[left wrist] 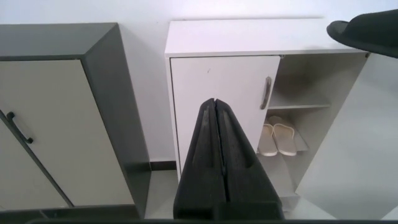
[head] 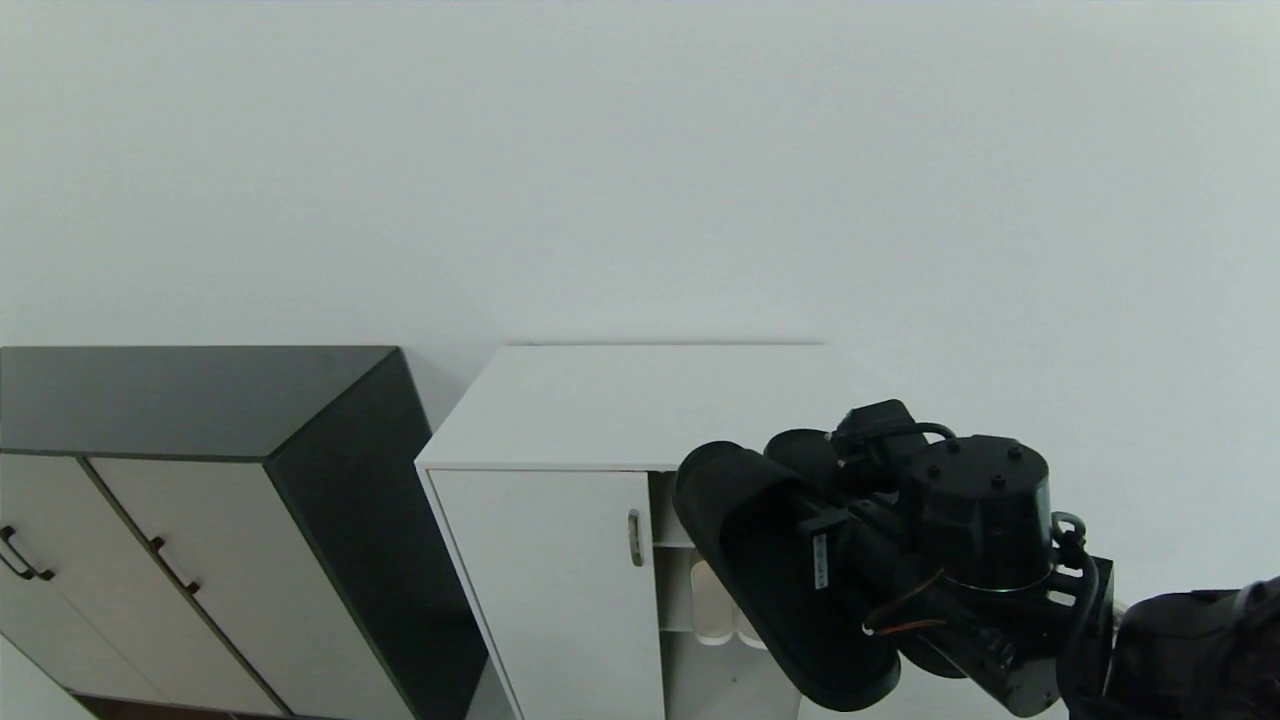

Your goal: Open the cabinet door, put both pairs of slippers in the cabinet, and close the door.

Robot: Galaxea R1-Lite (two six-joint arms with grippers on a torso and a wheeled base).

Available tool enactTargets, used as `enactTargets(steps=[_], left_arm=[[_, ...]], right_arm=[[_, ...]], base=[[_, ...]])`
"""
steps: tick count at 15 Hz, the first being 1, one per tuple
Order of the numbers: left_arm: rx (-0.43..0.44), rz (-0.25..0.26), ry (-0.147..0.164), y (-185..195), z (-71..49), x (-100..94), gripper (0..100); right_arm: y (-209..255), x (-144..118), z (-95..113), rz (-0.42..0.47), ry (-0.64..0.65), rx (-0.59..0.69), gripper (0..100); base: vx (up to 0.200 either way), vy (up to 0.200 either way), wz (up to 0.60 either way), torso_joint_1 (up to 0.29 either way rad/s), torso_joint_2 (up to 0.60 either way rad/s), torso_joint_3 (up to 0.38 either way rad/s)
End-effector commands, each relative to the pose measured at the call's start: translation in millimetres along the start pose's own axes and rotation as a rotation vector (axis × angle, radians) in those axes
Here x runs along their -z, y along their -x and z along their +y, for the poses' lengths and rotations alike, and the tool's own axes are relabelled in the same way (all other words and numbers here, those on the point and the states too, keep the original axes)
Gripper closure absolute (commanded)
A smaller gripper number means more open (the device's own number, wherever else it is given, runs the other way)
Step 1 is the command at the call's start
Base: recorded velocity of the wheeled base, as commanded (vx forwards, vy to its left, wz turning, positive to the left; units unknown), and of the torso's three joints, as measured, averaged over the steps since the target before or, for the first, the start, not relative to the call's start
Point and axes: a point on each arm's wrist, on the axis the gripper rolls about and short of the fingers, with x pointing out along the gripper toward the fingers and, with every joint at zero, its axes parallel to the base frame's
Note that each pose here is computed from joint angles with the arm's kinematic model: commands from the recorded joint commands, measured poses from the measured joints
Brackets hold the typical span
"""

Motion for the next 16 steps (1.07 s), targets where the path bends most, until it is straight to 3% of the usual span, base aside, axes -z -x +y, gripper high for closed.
enactTargets(steps=[1,8,16], left_arm=[[0.000,0.001,0.000,-0.1,0.0,0.0,100],[0.000,0.001,0.000,-0.1,0.0,0.0,100],[0.000,0.001,0.000,-0.1,0.0,0.0,100]], right_arm=[[0.8,0.3,0.4,0.000,0.002,-0.002,100],[16.6,7.1,8.5,-0.005,0.015,-0.054,100],[15.9,11.6,9.1,0.010,0.023,-0.054,100]], base=[[0.000,0.000,0.00,0.000,0.00,0.000],[0.000,0.000,0.00,-0.003,0.01,0.005],[0.000,0.000,0.00,-0.161,0.38,0.204]])
